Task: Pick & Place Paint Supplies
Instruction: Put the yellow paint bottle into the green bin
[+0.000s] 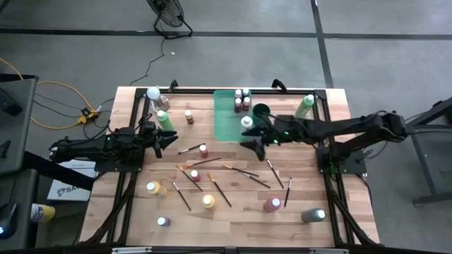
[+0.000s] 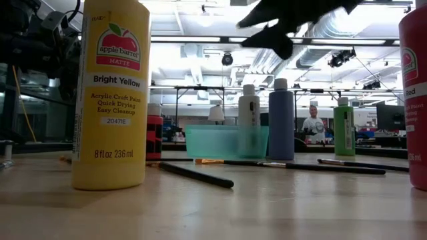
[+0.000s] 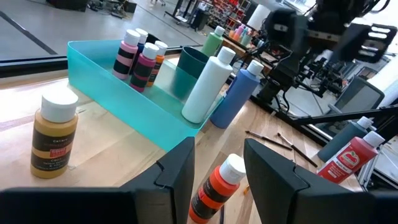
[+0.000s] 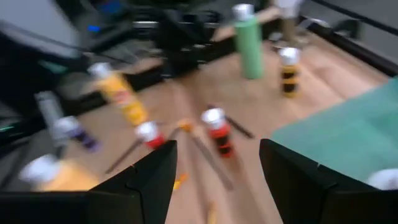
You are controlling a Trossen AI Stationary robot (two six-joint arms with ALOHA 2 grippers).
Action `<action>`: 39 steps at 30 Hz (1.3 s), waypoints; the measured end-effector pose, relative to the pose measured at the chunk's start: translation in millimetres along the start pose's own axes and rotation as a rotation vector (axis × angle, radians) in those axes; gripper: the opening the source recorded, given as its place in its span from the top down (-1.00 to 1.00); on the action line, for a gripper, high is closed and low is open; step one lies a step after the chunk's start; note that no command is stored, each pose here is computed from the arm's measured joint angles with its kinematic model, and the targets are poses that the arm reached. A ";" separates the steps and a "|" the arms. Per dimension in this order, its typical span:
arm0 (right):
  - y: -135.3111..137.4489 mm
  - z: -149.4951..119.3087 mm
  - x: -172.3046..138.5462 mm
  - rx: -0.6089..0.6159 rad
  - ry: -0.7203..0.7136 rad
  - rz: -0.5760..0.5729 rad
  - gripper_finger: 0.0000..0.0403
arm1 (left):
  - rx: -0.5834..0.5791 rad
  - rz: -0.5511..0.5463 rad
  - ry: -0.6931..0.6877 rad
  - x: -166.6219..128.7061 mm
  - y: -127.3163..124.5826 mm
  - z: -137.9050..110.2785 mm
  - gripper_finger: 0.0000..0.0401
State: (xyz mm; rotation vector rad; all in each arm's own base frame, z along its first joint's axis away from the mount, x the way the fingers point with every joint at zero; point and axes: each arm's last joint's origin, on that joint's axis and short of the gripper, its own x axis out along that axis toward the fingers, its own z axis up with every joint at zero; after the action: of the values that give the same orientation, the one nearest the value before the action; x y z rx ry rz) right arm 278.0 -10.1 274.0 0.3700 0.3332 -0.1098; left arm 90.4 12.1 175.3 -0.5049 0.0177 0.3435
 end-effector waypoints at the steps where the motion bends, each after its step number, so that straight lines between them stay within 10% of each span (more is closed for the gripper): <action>1: 0.4 -4.6 -4.7 -0.001 -0.016 0.033 -0.11 | 0.000 0.000 0.000 0.0 0.0 0.0 0.32; 16: -23.1 -67.6 -94.7 0.040 -0.163 0.173 -0.11 | 0.000 0.000 0.000 0.0 0.0 0.0 0.32; 39: -52.8 -142.4 -130.9 0.030 -0.354 0.265 -0.11 | 0.000 0.000 0.000 0.0 0.0 0.0 0.32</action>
State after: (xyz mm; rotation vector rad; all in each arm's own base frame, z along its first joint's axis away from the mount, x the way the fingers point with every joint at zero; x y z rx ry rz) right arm 103.7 -0.1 175.5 0.4135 -0.0687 0.0794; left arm 90.4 12.1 175.3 -0.5047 0.0177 0.3433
